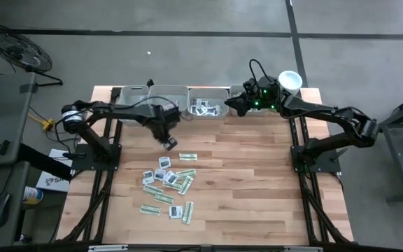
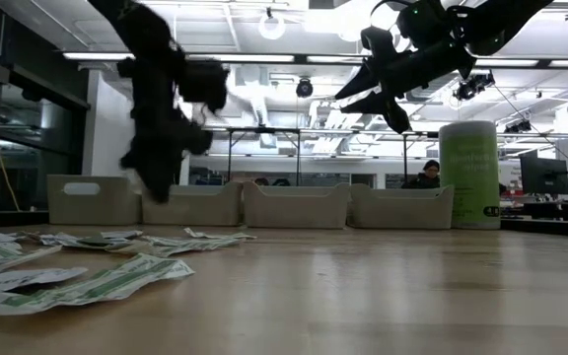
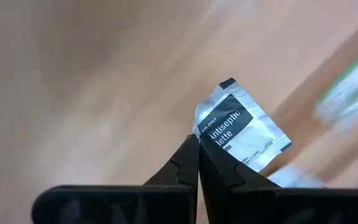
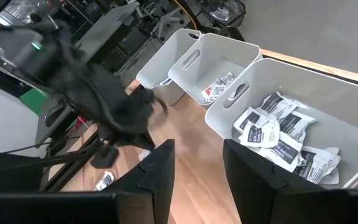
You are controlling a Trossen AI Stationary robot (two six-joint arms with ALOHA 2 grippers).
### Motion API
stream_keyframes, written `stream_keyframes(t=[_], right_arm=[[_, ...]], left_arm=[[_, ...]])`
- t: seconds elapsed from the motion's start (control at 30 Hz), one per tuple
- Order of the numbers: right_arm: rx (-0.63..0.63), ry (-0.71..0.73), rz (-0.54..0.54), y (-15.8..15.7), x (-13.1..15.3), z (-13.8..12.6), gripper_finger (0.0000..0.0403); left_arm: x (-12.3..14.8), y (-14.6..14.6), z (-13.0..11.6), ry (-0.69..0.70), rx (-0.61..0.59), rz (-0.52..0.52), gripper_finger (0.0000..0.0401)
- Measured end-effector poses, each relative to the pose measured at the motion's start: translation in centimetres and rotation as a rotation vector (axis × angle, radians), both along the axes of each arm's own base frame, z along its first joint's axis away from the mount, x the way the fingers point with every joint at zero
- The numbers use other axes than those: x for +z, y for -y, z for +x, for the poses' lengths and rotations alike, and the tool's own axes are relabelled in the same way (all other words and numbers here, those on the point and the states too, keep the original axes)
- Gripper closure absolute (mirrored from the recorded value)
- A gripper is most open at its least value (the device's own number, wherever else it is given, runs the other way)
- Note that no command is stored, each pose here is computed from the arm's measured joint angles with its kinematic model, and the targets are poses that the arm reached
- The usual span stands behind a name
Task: Pick & Place First Aid Supplies
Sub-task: Put the gray towelette pack into the middle right gray bin
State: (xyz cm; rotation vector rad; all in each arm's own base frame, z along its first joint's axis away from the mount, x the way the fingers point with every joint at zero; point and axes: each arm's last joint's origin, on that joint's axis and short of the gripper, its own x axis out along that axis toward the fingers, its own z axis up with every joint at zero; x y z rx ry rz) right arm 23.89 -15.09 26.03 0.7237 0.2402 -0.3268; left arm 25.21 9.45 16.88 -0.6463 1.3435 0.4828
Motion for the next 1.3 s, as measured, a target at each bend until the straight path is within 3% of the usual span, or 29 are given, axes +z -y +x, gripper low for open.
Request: stream_keyframes(t=[0.2,0.4,0.67,0.8,0.97,1.3], right_arm=[[0.003,0.0,0.0,-0.1,0.0,0.1,0.0272],[0.048,0.0,-0.014,-1.3,0.0,0.8,0.0272],[0.028,0.069,-0.194,-4.3,1.0,2.9,0.0272],[-0.001,0.088,-0.295,-5.6,1.5,3.6,0.0272],[-0.036,0.07,-0.339,-6.0,1.6,3.7,0.0272],[-0.049,0.07,-0.344,-5.7,1.6,3.5,0.0272]], left_arm=[[4.5,-0.4,1.1,0.164,-0.008,0.055,0.04],[10.0,-0.9,2.5,0.36,0.0,0.212,0.0401],[15.0,-1.2,4.5,0.599,-0.007,0.479,0.0401],[15.7,-1.4,5.0,0.648,0.025,0.58,0.0401],[14.9,-2.4,6.2,0.645,0.065,0.644,0.0401],[10.2,-6.2,8.1,0.549,0.09,0.606,0.0401]])
